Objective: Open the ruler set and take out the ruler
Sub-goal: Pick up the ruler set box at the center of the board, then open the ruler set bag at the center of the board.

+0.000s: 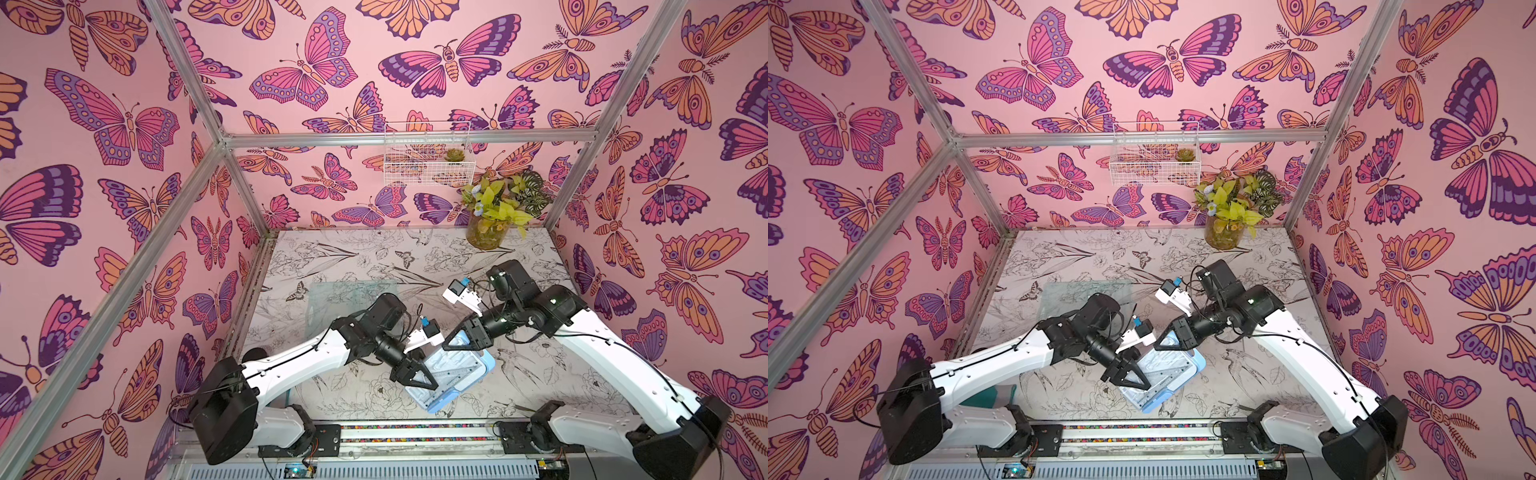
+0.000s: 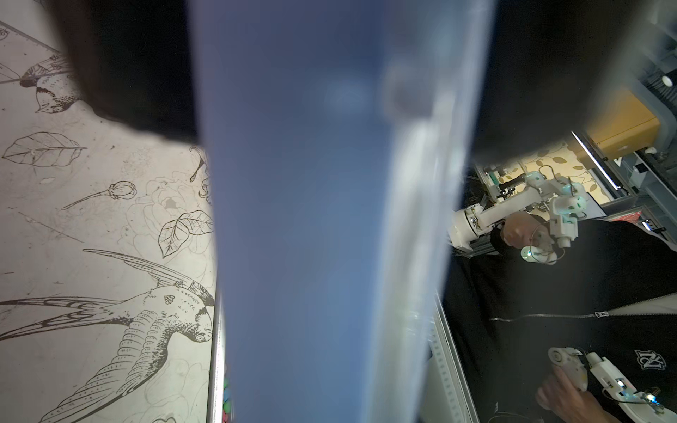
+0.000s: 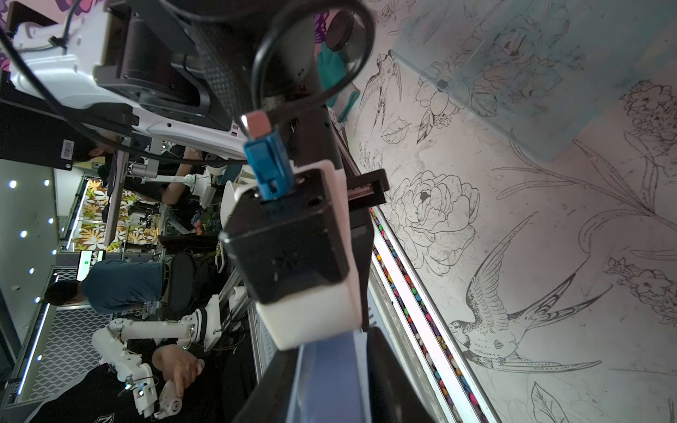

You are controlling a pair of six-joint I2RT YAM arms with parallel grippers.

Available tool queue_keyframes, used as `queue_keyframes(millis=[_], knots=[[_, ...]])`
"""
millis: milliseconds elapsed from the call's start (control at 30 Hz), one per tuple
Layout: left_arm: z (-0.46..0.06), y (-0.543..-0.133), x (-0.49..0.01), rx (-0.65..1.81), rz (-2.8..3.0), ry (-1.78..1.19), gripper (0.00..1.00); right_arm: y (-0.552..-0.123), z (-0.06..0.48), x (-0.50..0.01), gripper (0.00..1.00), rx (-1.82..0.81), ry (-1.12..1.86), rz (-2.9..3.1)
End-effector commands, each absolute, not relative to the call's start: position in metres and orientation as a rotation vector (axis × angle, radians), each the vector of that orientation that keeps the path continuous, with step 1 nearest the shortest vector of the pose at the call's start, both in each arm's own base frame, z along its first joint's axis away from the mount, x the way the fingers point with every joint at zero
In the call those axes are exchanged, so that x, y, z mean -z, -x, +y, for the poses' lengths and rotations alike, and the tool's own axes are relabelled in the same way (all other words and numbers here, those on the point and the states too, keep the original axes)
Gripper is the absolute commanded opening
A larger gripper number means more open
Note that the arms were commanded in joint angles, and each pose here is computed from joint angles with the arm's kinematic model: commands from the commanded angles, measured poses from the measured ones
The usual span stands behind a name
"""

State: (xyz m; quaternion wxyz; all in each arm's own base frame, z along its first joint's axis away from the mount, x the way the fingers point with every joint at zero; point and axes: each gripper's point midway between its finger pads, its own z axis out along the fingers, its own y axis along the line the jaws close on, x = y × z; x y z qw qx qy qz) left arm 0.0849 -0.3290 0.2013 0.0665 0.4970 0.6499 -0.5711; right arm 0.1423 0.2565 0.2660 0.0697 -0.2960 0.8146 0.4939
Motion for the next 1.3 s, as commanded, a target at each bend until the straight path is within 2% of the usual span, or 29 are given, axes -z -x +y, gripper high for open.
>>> queue_keyframes(millis=[0,133,233,367,500,667,800,1033,1200,1267], knots=[[-0.334,-0.101,-0.192,1.651,2.086,-1.396,0.26,-0.161,0.257,-0.263,0.34,-1.397,0.797,2.495],[-0.334,-0.101,-0.194,1.651,2.078,-1.398,0.26,-0.162,0.257,-0.262,0.38,-1.384,0.802,2.504],[-0.334,-0.101,-0.196,1.650,2.071,-1.398,0.20,-0.163,0.255,-0.262,0.55,-1.361,0.810,2.502],[-0.334,-0.108,-0.197,1.609,2.079,-1.373,0.20,-0.164,0.248,-0.269,0.82,-1.279,0.826,2.475],[-0.335,-0.121,-0.204,1.585,2.056,-1.295,0.22,-0.173,0.231,-0.282,0.89,-1.157,0.772,2.422],[-0.338,-0.143,-0.224,1.580,1.989,-1.172,0.23,-0.190,0.204,-0.292,0.90,-1.005,0.625,2.384],[-0.340,-0.162,-0.253,1.573,1.891,-1.058,0.24,-0.189,0.199,-0.292,0.88,-1.008,0.573,2.361],[-0.340,-0.195,-0.295,1.570,1.744,-0.860,0.24,-0.178,0.212,-0.285,0.73,-1.177,0.592,2.296],[-0.341,-0.205,-0.309,1.627,1.707,-0.805,0.24,-0.183,0.225,-0.279,0.62,-1.281,0.597,2.251],[-0.346,-0.213,-0.300,1.654,1.733,-0.775,0.24,-0.187,0.229,-0.280,0.56,-1.307,0.598,2.224]])
